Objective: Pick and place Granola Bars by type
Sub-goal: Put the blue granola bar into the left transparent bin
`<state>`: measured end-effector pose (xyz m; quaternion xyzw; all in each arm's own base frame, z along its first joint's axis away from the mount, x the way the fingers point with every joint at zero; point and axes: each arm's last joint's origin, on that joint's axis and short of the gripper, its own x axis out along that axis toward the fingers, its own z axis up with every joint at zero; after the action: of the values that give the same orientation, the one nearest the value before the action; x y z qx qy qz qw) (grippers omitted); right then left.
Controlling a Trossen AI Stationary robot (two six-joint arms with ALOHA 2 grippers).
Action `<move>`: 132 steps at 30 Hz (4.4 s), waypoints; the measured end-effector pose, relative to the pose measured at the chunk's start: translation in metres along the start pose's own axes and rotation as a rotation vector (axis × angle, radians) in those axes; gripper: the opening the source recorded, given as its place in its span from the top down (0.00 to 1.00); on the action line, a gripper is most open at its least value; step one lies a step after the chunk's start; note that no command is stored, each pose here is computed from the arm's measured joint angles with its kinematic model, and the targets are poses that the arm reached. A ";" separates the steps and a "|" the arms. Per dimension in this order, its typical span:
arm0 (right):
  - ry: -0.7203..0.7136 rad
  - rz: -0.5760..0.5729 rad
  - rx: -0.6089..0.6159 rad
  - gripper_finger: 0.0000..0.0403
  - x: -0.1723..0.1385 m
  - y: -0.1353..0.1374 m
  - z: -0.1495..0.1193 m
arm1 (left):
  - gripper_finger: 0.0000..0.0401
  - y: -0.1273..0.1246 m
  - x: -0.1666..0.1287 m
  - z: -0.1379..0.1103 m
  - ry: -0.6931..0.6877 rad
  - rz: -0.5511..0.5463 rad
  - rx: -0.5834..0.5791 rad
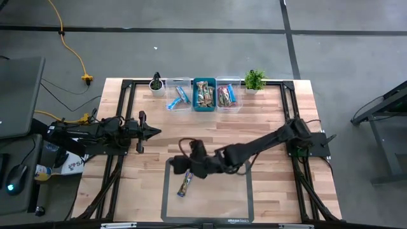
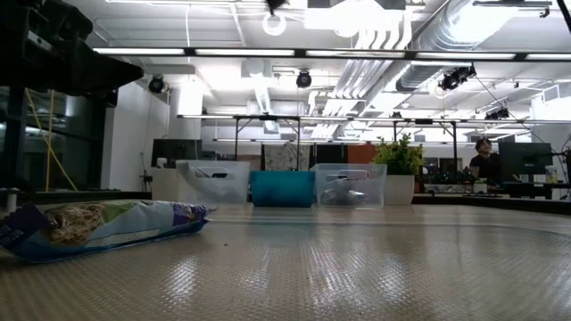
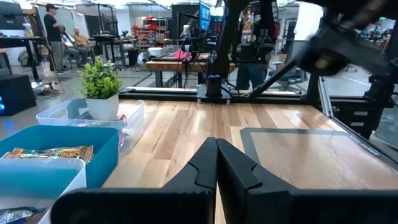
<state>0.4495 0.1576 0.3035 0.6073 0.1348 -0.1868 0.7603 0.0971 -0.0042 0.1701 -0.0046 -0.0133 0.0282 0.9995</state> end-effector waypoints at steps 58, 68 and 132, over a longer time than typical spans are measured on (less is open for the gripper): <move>0.220 -0.571 0.106 0.59 0.072 -0.064 -0.039 | 1.00 0.000 0.000 0.000 0.003 -0.002 0.000; 0.175 -0.653 0.079 0.41 0.077 -0.074 -0.025 | 1.00 0.000 0.000 0.000 0.002 -0.002 0.000; 0.237 -0.651 0.146 0.84 0.126 -0.129 -0.030 | 1.00 0.000 0.000 0.000 0.003 -0.002 0.000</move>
<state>0.5054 0.1470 0.1296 0.6026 0.3950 -0.3566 0.5947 0.0973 -0.0043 0.1698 -0.0046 -0.0117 0.0270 0.9996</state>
